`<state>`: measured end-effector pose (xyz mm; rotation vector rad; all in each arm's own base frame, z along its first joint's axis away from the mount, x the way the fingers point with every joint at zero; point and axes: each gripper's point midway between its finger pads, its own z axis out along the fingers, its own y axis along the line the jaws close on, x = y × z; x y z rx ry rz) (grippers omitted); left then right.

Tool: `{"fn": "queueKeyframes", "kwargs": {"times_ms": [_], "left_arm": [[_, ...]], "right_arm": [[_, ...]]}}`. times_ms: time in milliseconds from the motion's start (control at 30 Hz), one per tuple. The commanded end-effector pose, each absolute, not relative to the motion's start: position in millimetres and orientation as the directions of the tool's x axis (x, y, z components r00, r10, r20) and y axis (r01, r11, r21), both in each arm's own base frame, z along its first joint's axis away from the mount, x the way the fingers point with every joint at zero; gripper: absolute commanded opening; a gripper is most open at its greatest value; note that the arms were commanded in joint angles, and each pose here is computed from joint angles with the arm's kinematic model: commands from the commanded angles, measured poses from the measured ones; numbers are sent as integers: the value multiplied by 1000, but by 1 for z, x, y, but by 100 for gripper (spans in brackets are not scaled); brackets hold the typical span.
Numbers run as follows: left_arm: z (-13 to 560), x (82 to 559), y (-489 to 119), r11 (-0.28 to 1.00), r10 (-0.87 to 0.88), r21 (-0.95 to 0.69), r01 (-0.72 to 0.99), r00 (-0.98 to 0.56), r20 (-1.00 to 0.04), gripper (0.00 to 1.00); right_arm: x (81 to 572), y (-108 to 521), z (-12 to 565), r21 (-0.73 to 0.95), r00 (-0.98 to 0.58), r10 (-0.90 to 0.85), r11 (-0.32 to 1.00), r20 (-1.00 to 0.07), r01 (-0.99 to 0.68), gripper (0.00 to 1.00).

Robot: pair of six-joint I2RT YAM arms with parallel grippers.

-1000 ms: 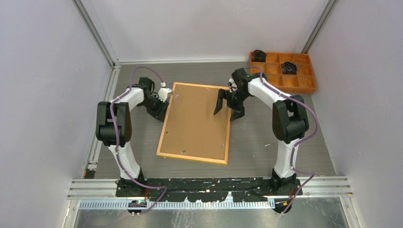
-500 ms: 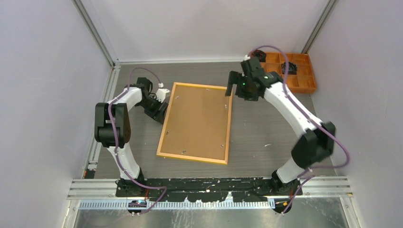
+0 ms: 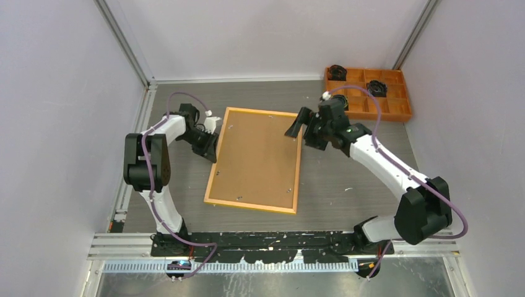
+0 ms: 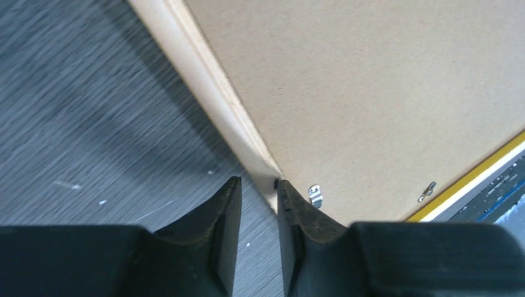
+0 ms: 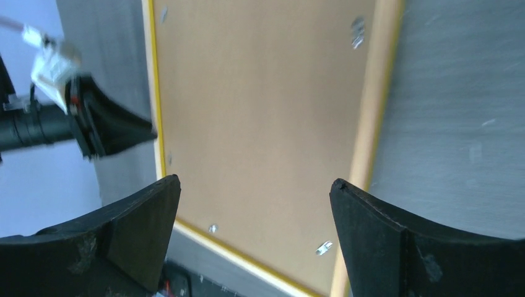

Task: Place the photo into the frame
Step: Place the photo frame item in the photo frame, then install the photo frame at the center of the board.

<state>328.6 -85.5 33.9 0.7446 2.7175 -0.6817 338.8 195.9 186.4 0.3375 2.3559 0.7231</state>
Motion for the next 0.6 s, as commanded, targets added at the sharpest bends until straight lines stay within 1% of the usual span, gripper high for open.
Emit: {"fn": "queueKeyframes", "kwargs": {"times_ms": [0,67,133,200,367,567], "left_arm": [[38,317,-106,729,384,-472,497,-867,-318,25],[37,314,-110,722,381,-490,488,-872,-308,21],[36,313,-114,716,375,-507,479,-877,-299,18],[35,311,-116,709,367,-527,469,-883,-292,16],[36,305,-123,682,361,-575,452,-892,-274,13],[37,302,-126,665,357,-599,446,-894,-269,12]], "right_arm": [[320,262,203,705,-779,403,705,-481,-71,91],[309,292,186,713,-809,369,696,-458,-86,83],[300,322,171,715,-835,325,690,-445,-113,78],[293,353,155,712,-855,277,687,-439,-143,76],[280,419,132,738,-891,188,642,-414,-207,72],[264,471,107,779,-920,130,582,-371,-232,67]]}}
